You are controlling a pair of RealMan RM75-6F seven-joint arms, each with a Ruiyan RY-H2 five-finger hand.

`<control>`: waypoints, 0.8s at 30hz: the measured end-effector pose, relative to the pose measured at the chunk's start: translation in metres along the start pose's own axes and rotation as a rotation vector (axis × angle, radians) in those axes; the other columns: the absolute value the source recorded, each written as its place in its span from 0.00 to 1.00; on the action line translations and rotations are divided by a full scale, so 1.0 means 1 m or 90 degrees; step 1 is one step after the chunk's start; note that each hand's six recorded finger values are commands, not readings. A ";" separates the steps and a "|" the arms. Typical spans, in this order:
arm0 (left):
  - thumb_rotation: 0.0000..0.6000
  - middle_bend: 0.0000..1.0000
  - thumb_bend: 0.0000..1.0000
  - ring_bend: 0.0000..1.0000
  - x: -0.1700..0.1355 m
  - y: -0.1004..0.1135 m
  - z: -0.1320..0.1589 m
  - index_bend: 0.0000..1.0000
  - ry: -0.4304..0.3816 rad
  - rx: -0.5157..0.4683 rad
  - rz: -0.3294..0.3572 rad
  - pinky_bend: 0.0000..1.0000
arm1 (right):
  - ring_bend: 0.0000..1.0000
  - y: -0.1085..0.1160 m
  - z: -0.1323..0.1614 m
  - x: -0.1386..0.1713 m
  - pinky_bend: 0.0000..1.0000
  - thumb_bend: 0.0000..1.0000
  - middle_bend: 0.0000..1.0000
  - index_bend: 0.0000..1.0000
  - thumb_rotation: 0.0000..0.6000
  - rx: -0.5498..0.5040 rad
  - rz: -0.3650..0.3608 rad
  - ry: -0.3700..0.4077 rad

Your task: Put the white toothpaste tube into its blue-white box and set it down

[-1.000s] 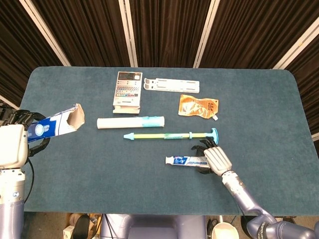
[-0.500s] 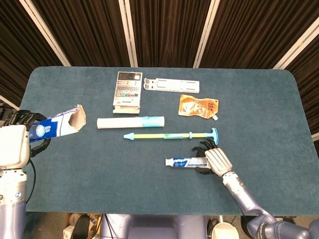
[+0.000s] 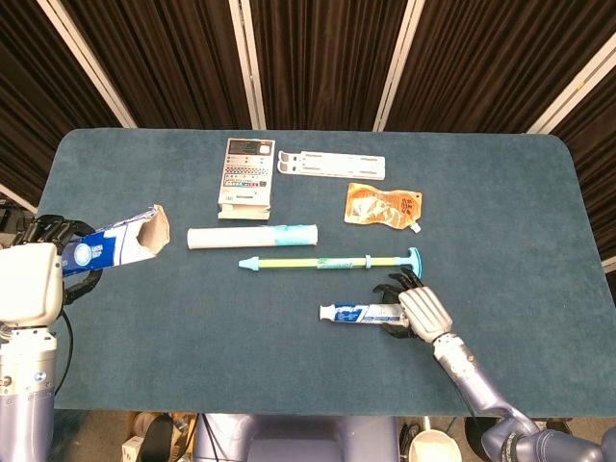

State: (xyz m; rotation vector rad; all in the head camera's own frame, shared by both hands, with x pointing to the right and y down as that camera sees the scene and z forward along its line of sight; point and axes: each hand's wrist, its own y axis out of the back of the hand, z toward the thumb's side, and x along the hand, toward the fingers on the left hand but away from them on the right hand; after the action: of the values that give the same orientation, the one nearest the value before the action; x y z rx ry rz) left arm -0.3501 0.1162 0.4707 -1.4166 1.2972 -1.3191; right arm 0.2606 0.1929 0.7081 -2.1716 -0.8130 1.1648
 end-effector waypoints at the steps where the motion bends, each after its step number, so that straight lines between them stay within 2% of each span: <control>1: 1.00 0.41 0.34 0.25 0.000 0.000 0.000 0.42 -0.001 0.001 0.000 0.34 | 0.14 0.000 0.000 0.000 0.00 0.29 0.45 0.30 1.00 0.000 -0.001 0.001; 4: 1.00 0.41 0.34 0.25 0.000 0.001 0.001 0.42 -0.001 0.004 0.002 0.34 | 0.12 -0.001 0.002 0.001 0.00 0.30 0.40 0.30 1.00 -0.005 -0.001 0.003; 8: 1.00 0.41 0.34 0.25 0.000 0.003 0.000 0.42 0.001 0.010 0.004 0.34 | 0.06 -0.002 0.005 0.003 0.00 0.30 0.24 0.28 1.00 -0.006 0.004 0.009; 12: 1.00 0.41 0.34 0.25 -0.001 0.003 -0.002 0.42 0.006 0.012 0.003 0.34 | 0.04 -0.002 0.011 0.004 0.00 0.30 0.16 0.27 1.00 -0.005 0.007 0.019; 19: 1.00 0.41 0.34 0.25 -0.002 0.001 -0.005 0.42 0.008 0.013 -0.002 0.34 | 0.04 0.003 0.021 0.005 0.00 0.30 0.15 0.27 1.00 0.006 0.009 0.032; 24: 1.00 0.41 0.34 0.25 -0.002 0.003 -0.006 0.43 0.006 0.014 0.002 0.34 | 0.04 -0.001 0.021 0.003 0.00 0.30 0.22 0.27 1.00 0.009 0.016 0.026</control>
State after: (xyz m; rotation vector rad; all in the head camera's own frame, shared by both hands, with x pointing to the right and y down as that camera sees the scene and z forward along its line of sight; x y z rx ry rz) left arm -0.3562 0.1186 0.4686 -1.3941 1.2862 -1.3363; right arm 0.2432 0.1991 0.6971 -2.1931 -0.7607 1.1316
